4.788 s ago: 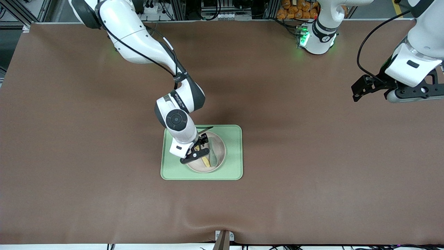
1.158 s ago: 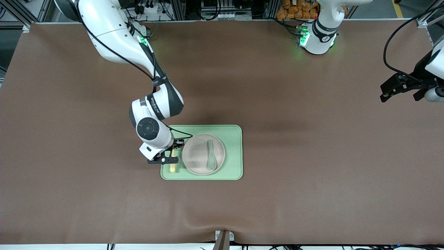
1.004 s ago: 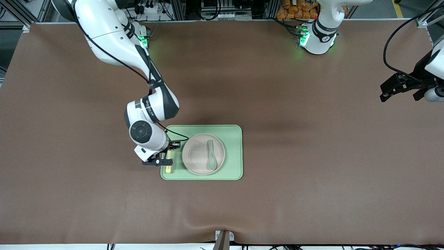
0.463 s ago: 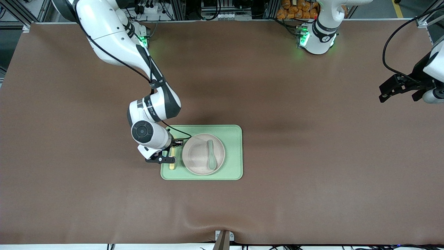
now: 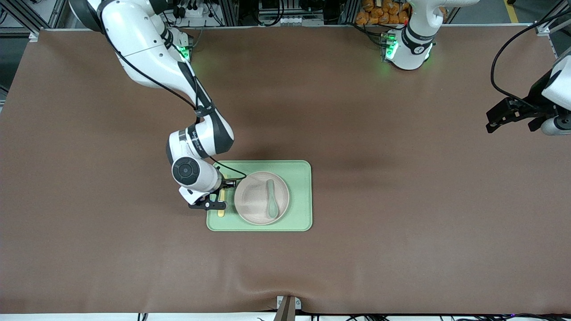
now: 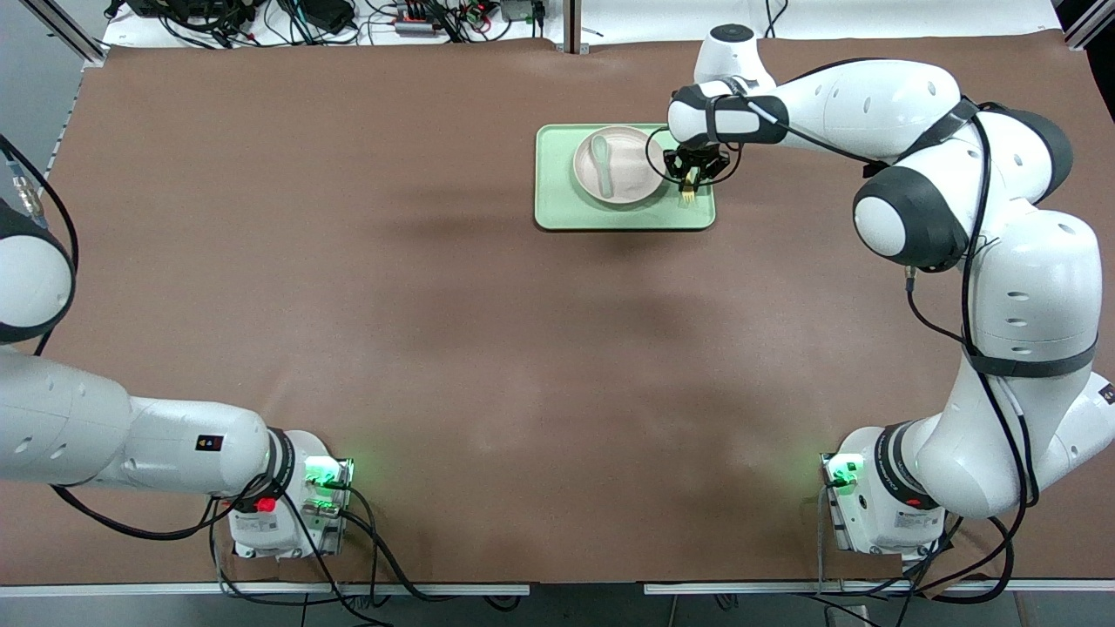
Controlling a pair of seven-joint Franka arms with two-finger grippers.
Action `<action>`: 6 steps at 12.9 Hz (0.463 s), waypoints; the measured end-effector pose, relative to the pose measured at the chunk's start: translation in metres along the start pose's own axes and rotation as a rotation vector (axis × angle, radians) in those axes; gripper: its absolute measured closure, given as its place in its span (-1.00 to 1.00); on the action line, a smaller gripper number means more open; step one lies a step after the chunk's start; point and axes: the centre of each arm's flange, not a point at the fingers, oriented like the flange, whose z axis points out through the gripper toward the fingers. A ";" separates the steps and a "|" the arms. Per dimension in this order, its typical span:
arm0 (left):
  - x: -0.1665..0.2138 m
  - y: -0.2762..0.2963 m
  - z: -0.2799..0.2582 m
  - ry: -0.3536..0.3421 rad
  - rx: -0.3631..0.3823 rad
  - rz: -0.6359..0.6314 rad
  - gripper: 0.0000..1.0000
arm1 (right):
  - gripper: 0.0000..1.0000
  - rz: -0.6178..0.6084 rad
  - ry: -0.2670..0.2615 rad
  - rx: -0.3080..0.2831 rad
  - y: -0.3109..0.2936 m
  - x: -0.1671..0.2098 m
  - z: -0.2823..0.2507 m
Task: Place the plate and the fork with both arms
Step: 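Lower the fork onto the green tray and open the right gripper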
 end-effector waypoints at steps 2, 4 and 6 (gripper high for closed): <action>0.000 0.000 0.001 -0.001 0.000 0.000 -1.00 | 0.36 0.000 0.001 0.000 0.000 0.000 0.001; 0.000 0.000 0.001 -0.001 0.000 0.000 -1.00 | 0.15 -0.005 0.001 0.001 -0.004 -0.001 0.001; 0.000 0.000 0.001 -0.002 0.000 0.000 -1.00 | -0.29 -0.010 0.008 0.004 -0.008 -0.001 -0.004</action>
